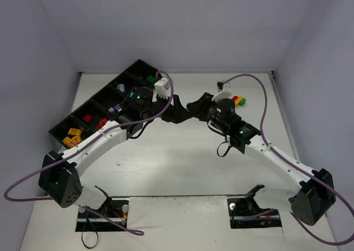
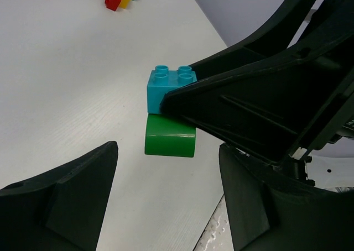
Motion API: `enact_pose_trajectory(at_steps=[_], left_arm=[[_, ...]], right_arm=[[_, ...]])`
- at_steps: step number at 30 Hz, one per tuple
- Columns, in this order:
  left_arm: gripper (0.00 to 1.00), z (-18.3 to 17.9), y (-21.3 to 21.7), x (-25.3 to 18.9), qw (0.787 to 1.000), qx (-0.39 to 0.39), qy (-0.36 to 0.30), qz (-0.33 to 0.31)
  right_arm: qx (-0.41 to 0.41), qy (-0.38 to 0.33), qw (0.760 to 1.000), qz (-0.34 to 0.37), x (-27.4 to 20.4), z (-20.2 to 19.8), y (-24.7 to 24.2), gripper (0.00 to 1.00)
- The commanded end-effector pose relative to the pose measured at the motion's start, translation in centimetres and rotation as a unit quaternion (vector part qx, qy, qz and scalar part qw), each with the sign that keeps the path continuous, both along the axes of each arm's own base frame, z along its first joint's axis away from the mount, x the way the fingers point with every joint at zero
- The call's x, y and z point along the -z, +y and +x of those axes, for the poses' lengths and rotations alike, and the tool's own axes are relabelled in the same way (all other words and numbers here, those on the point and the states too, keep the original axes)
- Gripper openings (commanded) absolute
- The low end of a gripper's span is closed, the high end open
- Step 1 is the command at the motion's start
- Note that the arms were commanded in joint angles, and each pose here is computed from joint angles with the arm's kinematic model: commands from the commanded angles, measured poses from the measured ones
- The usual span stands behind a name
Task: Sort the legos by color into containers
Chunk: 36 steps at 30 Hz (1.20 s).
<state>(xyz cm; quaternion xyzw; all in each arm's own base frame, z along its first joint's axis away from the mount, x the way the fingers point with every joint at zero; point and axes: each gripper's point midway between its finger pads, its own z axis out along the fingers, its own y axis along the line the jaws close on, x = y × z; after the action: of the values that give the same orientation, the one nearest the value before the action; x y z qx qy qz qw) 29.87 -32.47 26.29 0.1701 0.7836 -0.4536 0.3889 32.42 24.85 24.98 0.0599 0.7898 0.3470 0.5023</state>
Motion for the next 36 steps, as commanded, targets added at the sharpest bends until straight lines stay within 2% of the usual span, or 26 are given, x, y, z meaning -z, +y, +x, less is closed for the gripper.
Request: enact_pose_trajectory(at_steps=[1, 16, 27, 36], left_arm=[[0.68, 0.6, -0.9, -5.9, 0.996, 0.001, -0.068, -0.059], [0.66, 1.8, -1.2, -5.6, 0.995, -0.027, -0.074, -0.066], [0.65, 1.7, -1.9, -6.5, 0.990, -0.043, -0.093, -0.096], [0.63, 2.1, -1.8, -7.2, 0.986, -0.066, -0.109, -0.104]], right_arm=[[0.010, -0.047, 0.998, 0.041, -3.5, 0.3, 0.1, 0.00], [0.004, -0.032, 0.997, 0.074, -3.1, -0.1, 0.6, 0.00], [0.037, 0.017, 0.981, 0.187, -2.8, -0.7, 0.4, 0.00], [0.058, 0.058, 0.968, 0.236, -2.3, -0.7, 0.4, 0.00]])
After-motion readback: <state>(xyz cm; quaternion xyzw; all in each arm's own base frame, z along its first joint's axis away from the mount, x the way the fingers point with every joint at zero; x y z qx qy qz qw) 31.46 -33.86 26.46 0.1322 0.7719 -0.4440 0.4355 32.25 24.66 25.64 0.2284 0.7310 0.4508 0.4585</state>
